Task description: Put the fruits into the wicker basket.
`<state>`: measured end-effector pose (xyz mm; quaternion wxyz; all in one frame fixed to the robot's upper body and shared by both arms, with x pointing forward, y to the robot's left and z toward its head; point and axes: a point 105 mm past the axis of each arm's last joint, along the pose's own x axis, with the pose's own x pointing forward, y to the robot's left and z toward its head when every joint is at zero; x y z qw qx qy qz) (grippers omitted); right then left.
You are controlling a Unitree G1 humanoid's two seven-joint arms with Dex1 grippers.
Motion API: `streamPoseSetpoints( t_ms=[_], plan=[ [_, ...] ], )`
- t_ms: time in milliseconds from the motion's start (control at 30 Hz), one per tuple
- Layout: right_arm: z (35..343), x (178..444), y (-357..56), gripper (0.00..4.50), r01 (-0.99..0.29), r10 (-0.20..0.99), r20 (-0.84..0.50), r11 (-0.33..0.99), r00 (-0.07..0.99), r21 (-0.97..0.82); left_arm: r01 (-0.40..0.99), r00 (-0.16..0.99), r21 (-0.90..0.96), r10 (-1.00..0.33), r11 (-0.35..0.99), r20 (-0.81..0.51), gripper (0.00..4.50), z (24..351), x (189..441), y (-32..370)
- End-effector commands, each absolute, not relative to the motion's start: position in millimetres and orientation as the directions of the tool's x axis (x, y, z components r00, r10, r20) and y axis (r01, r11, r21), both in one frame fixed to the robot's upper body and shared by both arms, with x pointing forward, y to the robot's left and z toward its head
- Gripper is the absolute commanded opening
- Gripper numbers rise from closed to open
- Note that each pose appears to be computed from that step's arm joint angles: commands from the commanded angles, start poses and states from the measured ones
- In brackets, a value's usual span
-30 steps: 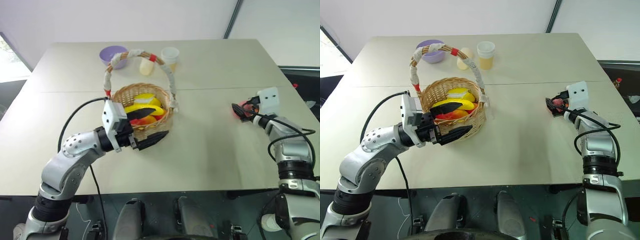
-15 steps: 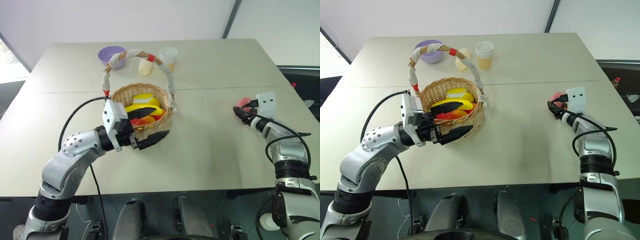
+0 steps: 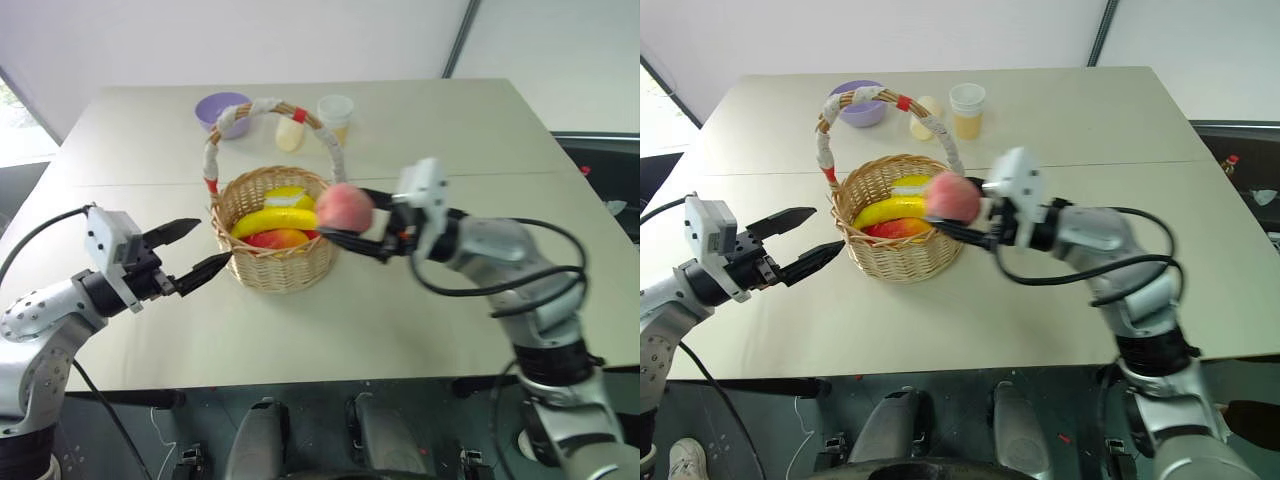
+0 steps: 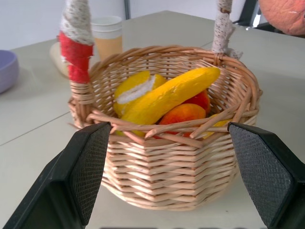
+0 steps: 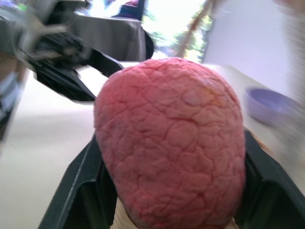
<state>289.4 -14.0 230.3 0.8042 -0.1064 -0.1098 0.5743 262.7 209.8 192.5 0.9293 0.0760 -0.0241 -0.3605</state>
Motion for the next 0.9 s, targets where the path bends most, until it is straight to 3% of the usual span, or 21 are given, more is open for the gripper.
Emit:
streamPoseSetpoints(
  t_ms=[33, 167, 300, 333, 433, 533, 633, 733, 900],
  plan=[
    [231.4, 315.1, 2.2, 2.29, -0.856, 0.897, 0.060, 0.437, 0.438, -0.275, 0.648, 0.742, 0.209, -0.669, 0.732, 0.044, 4.22, 209.0, 255.3, 208.4],
    [226.8, 330.0, 18.5, 2.29, -0.851, 0.884, 0.053, 0.462, 0.464, -0.251, 0.646, 0.745, 0.199, -0.665, 0.737, 0.047, 4.22, 205.9, 251.5, 204.1],
    [229.9, 328.7, 24.9, 4.22, -0.857, 0.892, 0.066, 0.449, 0.447, -0.254, 0.647, 0.743, 0.190, -0.667, 0.738, 0.061, 4.22, 206.2, 252.3, 198.5],
    [233.4, 326.4, 25.4, 4.43, -0.855, 0.895, 0.082, 0.444, 0.439, -0.267, 0.649, 0.741, 0.188, -0.669, 0.737, 0.064, 4.22, 206.4, 252.8, 197.0],
    [246.3, 312.2, 21.0, 4.43, -0.867, 0.914, 0.141, 0.407, 0.382, -0.289, 0.658, 0.733, 0.179, -0.676, 0.732, 0.071, 4.22, 206.7, 254.7, 193.5],
    [261.7, 278.9, 0.0, 4.43, -0.903, 0.948, 0.212, 0.296, 0.238, -0.313, 0.676, 0.717, 0.170, -0.693, 0.717, 0.073, 4.22, 206.7, 257.9, 188.9],
    [259.2, 260.6, -28.1, 4.43, -0.928, 0.958, 0.195, 0.257, 0.209, -0.270, 0.696, 0.699, 0.160, -0.711, 0.700, 0.076, 4.22, 207.1, 260.4, 184.9],
    [246.1, 256.6, -51.9, 4.43, -0.932, 0.959, 0.132, 0.276, 0.251, -0.236, 0.710, 0.685, 0.153, -0.724, 0.687, 0.076, 4.22, 206.9, 262.2, 182.1],
    [224.9, 280.9, -88.9, 4.43, -0.865, 0.888, 0.045, 0.456, 0.457, -0.208, 0.735, 0.659, 0.144, -0.748, 0.663, 0.079, 4.22, 206.3, 266.3, 174.0]
  ],
)
